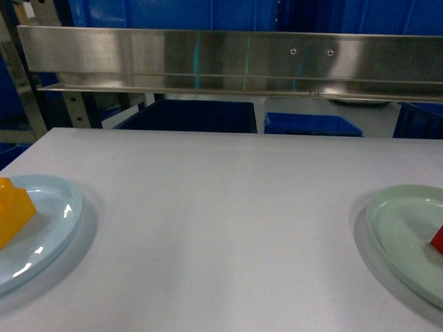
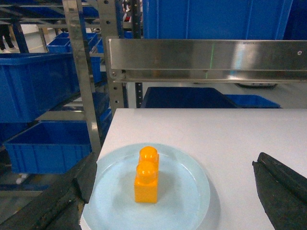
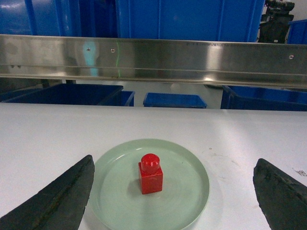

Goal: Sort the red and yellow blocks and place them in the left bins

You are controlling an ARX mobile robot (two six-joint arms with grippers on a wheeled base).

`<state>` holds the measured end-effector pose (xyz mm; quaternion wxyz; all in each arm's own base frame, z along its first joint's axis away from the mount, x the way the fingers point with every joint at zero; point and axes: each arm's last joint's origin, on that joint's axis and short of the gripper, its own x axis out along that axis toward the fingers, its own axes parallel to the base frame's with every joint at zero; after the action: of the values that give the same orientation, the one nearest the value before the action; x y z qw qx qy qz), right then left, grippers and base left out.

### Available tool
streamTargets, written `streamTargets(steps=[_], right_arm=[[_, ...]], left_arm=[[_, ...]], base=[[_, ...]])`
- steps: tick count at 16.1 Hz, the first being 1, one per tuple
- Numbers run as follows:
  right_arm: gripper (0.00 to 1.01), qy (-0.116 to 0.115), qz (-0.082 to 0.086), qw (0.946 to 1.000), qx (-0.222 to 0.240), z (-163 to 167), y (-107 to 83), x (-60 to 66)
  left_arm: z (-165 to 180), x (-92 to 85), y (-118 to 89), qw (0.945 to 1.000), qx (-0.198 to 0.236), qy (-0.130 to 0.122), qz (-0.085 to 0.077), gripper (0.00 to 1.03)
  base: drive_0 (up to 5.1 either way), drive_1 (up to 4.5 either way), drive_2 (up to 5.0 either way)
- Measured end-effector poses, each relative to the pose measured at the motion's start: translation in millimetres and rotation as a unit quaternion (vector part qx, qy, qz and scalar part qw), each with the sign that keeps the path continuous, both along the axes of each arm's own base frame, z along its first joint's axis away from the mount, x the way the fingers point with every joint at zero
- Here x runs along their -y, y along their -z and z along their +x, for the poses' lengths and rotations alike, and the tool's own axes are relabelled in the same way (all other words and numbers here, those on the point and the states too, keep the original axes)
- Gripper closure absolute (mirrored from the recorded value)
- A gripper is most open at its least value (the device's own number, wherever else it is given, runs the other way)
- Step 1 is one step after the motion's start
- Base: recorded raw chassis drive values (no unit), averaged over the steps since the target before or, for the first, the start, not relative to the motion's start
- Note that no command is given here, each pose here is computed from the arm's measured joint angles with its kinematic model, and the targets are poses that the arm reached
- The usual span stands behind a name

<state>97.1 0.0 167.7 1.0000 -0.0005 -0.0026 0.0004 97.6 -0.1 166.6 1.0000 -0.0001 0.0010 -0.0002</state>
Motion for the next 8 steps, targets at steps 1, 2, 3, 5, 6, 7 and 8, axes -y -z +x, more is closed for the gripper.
streamTargets(steps=[1, 2, 3, 5, 6, 7, 8], right_arm=[[0.03, 0.0, 0.0, 1.0, 0.0, 0.0, 0.0, 0.0], [0.03, 0.0, 0.0, 1.0, 0.0, 0.0, 0.0, 0.0], [0.03, 0.0, 0.0, 1.0, 0.0, 0.0, 0.0, 0.0], [0.03, 0.0, 0.0, 1.0, 0.0, 0.0, 0.0, 0.0], [0.03, 0.0, 0.0, 1.0, 0.0, 0.0, 0.0, 0.0], [0.03, 0.0, 0.0, 1.0, 0.0, 0.0, 0.0, 0.0], [0.03, 0.0, 0.0, 1.0, 0.0, 0.0, 0.0, 0.0]], left_arm=[[0.0, 0.0, 0.0, 1.0, 0.0, 0.0, 0.0, 0.05], [0.0, 0.0, 0.0, 1.0, 0.0, 0.0, 0.0, 0.05], [0.0, 0.0, 0.0, 1.0, 0.0, 0.0, 0.0, 0.05], [0.0, 0.0, 0.0, 1.0, 0.0, 0.0, 0.0, 0.05], [0.0, 0.0, 0.0, 1.0, 0.0, 0.0, 0.0, 0.05], [0.0, 0.0, 0.0, 1.0, 0.0, 0.0, 0.0, 0.05], [0.0, 0.0, 0.0, 1.0, 0.0, 0.0, 0.0, 0.05]], base=[[0.0, 0.0, 0.0], [0.0, 0.0, 0.0], [0.0, 0.0, 0.0], [0.0, 0.0, 0.0], [0.0, 0.0, 0.0], [0.0, 0.0, 0.0], [0.0, 0.0, 0.0]])
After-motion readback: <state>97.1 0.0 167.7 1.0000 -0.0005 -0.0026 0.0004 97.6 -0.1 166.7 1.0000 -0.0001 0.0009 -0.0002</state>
